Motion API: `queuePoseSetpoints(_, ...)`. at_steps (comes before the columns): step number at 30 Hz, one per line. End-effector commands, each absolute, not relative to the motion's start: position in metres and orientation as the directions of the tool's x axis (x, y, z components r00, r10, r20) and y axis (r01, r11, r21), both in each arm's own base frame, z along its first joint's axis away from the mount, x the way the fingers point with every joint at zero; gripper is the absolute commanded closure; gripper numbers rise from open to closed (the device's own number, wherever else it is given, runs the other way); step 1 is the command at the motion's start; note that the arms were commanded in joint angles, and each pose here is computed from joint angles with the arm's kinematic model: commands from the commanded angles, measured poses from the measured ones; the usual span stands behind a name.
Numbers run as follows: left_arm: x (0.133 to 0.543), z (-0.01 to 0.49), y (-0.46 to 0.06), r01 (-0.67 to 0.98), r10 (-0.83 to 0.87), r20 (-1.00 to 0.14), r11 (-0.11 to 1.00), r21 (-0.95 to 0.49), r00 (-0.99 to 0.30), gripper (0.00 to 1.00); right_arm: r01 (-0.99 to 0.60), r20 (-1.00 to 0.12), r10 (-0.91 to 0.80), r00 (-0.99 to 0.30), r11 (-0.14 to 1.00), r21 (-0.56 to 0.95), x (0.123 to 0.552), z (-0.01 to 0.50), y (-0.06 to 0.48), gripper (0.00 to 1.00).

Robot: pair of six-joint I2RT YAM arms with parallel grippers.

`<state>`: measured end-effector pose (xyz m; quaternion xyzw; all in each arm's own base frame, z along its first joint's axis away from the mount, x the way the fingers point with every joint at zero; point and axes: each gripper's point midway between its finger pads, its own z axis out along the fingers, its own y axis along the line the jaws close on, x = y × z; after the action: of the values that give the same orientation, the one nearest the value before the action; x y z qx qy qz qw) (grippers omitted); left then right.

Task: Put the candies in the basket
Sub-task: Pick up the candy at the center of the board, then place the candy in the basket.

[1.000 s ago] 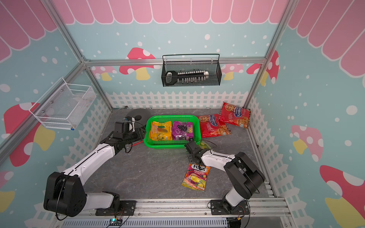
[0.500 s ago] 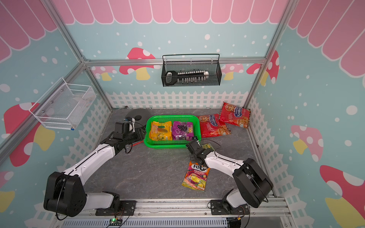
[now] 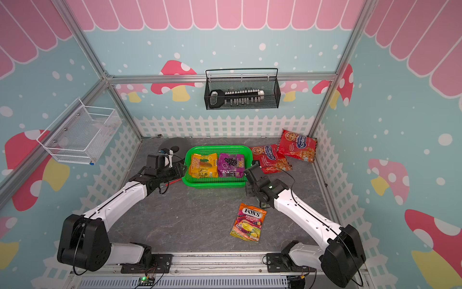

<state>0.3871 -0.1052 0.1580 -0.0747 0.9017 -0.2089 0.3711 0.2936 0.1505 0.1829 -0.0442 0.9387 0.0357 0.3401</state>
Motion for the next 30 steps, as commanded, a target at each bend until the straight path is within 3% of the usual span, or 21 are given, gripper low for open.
queuePoseSetpoints(1, 0.39, 0.158, -0.109, 0.05, -0.274, -0.646, 0.898, -0.437, -0.713, 0.49, -0.096, -0.711, -0.019, -0.703, 0.993, 0.068, 0.306, 0.227, 0.153, 1.0)
queuePoseSetpoints(13, 0.385, 0.132, -0.11, 0.04, -0.248, -0.617, 0.91, -0.413, -0.746, 0.49, -0.173, -0.819, 0.019, -0.574, 0.975, 0.143, 0.361, 0.292, 0.194, 1.0)
queuePoseSetpoints(27, 0.381, 0.11, -0.109, 0.033, -0.227, -0.59, 0.918, -0.396, -0.775, 0.49, -0.138, -0.838, -0.112, -0.535, 0.989, -0.045, 0.459, 0.273, 0.207, 1.0)
queuePoseSetpoints(30, 0.38, 0.11, -0.108, 0.033, -0.227, -0.595, 0.919, -0.394, -0.771, 0.49, -0.173, -0.827, -0.109, -0.552, 0.985, -0.015, 0.47, 0.264, 0.221, 1.0)
